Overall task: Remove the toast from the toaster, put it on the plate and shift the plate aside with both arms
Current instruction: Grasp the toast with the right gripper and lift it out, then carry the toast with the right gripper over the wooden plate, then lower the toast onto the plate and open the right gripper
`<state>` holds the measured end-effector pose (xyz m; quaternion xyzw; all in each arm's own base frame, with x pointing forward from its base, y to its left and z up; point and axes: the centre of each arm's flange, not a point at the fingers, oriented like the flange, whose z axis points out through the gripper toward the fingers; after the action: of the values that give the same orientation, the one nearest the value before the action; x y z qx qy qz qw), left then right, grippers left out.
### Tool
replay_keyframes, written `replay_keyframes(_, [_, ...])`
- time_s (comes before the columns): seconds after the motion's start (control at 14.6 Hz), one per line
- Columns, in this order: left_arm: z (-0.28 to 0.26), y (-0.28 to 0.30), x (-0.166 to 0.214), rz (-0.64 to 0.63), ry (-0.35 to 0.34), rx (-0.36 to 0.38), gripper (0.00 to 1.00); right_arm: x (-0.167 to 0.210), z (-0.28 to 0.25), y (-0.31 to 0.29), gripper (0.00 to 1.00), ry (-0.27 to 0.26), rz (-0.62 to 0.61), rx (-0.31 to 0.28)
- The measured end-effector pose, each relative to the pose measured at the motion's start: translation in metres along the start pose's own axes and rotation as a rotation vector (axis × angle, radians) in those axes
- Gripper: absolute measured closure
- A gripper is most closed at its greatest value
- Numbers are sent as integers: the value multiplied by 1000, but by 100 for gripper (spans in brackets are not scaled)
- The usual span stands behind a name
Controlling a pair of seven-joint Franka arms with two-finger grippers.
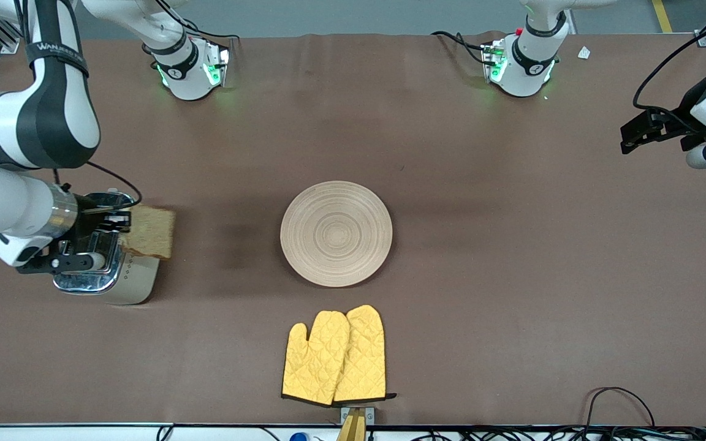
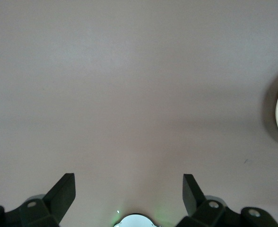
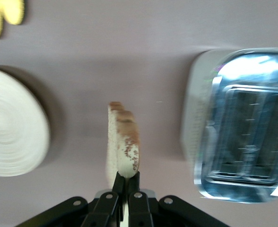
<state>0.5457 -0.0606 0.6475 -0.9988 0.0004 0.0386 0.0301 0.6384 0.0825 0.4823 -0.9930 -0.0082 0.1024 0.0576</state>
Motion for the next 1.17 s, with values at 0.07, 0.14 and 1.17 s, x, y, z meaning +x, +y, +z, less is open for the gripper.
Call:
replay_keyframes(0.07, [0, 0, 0, 0, 0, 0, 0, -1, 3, -10, 94, -13, 11, 52])
replay_keyframes(0.14, [0, 0, 0, 0, 0, 0, 0, -1, 9, -23, 94, -31, 13, 97])
replay_keyframes(1.17, [0, 0, 0, 0, -2, 0, 0, -11, 232, -214, 94, -99, 290, 680])
